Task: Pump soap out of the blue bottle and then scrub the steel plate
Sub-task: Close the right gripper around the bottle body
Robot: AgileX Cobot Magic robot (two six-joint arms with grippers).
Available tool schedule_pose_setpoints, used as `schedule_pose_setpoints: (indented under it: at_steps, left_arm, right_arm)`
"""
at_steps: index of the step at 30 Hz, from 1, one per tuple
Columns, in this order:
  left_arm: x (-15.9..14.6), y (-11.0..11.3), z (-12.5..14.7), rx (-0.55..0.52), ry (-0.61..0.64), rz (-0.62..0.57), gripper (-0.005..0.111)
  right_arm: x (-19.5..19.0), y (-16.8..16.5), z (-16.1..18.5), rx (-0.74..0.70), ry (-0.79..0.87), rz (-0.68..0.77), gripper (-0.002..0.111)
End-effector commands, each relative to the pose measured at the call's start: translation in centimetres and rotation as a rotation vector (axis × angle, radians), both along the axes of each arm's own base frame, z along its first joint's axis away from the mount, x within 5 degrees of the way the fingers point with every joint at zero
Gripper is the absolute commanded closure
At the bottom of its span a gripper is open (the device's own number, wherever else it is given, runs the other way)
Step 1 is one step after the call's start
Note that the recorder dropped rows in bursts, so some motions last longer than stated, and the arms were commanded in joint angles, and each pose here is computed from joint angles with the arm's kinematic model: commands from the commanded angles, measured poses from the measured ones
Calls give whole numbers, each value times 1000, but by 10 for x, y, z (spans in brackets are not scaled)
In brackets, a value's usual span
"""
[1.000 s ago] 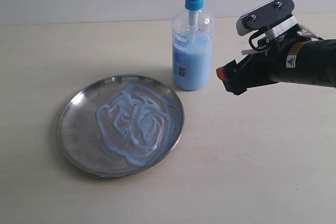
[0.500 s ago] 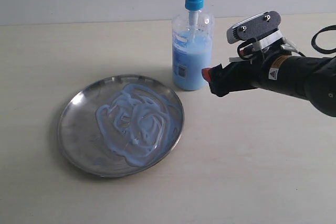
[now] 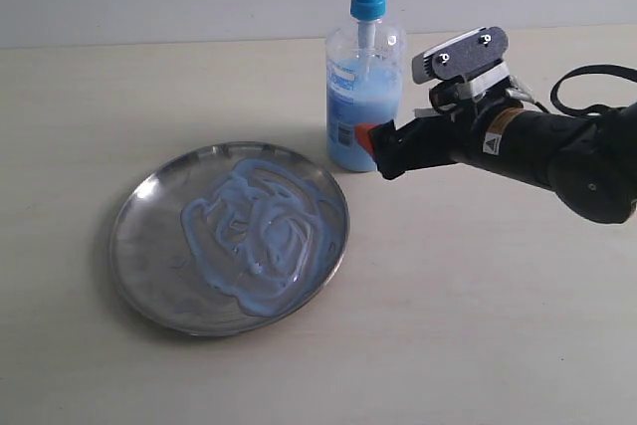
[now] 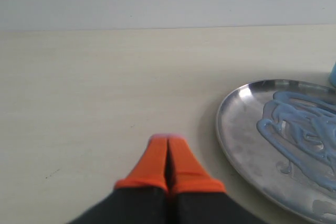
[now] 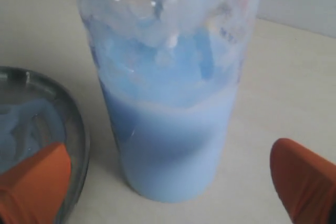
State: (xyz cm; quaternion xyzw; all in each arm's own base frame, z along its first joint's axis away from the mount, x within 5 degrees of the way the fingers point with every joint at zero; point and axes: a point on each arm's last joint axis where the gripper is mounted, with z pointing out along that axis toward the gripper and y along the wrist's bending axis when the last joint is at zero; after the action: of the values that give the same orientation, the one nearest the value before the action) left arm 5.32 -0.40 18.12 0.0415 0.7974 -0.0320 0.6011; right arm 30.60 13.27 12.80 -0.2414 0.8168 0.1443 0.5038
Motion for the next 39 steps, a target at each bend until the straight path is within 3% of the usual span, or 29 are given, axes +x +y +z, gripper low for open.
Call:
schedule_pose_setpoints:
  at_steps: [1, 20, 39]
  left_arm:
    - [0, 0, 1, 4, -17, 0, 107]
    - [0, 0, 1, 4, -17, 0, 107]
    - [0, 0, 1, 3, -23, -1, 107]
  right_arm:
    - [12, 3, -1, 40, -2, -40, 3]
    - [46, 25, -15, 135, -84, 43, 3]
    - [71, 30, -25, 241, -156, -27, 3]
